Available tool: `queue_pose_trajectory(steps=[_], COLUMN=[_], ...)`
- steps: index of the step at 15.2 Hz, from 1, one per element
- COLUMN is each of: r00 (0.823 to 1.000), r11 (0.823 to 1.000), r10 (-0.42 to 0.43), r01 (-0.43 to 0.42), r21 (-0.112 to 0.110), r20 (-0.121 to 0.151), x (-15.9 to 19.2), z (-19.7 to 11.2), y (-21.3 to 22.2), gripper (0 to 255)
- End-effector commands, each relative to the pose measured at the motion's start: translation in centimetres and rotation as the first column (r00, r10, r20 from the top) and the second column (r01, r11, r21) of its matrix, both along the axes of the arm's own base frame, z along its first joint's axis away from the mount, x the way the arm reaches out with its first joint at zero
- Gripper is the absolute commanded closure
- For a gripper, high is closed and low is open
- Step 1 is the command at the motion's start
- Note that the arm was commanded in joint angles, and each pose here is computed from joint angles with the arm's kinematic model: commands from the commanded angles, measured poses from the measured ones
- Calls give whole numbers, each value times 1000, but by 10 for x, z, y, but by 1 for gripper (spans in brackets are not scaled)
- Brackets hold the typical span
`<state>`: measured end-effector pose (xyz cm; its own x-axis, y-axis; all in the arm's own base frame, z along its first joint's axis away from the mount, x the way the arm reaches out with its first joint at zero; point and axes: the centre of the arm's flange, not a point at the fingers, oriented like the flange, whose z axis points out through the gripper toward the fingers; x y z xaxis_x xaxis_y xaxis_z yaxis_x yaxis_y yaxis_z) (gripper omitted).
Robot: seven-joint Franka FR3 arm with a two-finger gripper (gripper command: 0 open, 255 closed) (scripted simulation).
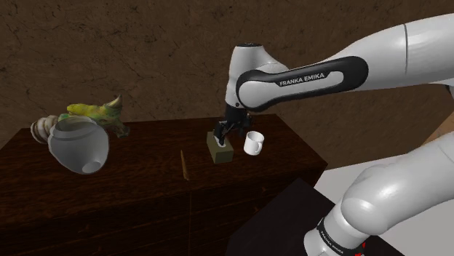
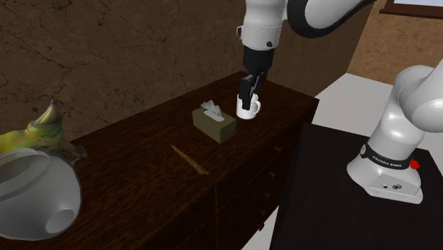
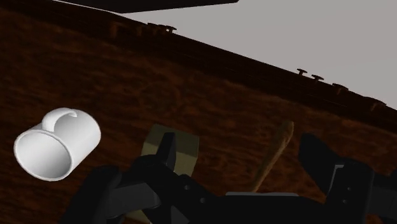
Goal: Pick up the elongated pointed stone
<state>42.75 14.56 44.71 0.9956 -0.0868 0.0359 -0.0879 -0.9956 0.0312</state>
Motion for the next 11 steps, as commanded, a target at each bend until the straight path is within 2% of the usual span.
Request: queue_pose_trajectory(steps=[1,11], r00=[999,984], r11=[999,983], r10=[-32,-179], r01=[32,180], r21=[-3,-29], r20=[2,11], x=[14,93], z=[-23,-116], y=[15,72], gripper=[0,0])
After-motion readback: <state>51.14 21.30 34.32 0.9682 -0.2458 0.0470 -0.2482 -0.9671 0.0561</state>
